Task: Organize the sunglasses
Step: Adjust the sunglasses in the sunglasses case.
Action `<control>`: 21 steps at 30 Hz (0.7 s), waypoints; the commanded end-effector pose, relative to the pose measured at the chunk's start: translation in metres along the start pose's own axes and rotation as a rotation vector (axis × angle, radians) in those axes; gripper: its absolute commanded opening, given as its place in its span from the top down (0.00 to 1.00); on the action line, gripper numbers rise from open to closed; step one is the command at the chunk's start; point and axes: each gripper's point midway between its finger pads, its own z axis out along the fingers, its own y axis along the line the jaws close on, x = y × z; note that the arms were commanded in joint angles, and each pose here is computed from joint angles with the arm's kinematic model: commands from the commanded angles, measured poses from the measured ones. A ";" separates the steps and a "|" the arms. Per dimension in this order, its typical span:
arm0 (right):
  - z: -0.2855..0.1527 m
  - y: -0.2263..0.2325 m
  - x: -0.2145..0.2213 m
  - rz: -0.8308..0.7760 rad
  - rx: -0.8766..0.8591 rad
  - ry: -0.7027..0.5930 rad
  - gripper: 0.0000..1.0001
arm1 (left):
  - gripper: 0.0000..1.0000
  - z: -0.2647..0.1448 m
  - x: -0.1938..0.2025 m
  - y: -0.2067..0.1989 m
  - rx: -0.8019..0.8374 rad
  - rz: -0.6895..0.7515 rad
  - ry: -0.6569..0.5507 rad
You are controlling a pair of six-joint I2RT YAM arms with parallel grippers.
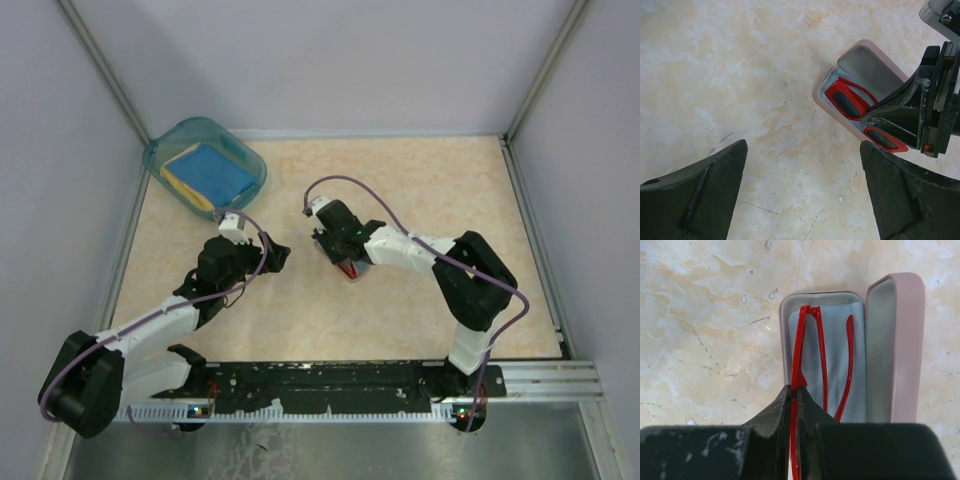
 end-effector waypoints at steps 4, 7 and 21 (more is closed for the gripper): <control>-0.017 -0.007 -0.024 0.018 -0.008 -0.089 0.94 | 0.00 0.000 -0.007 -0.002 0.008 -0.003 -0.022; -0.017 -0.008 -0.024 0.019 -0.009 -0.086 0.93 | 0.00 0.000 -0.007 -0.002 0.007 -0.003 -0.022; -0.018 0.002 -0.021 -0.008 -0.075 -0.079 0.93 | 0.00 0.000 -0.007 -0.002 0.008 -0.002 -0.021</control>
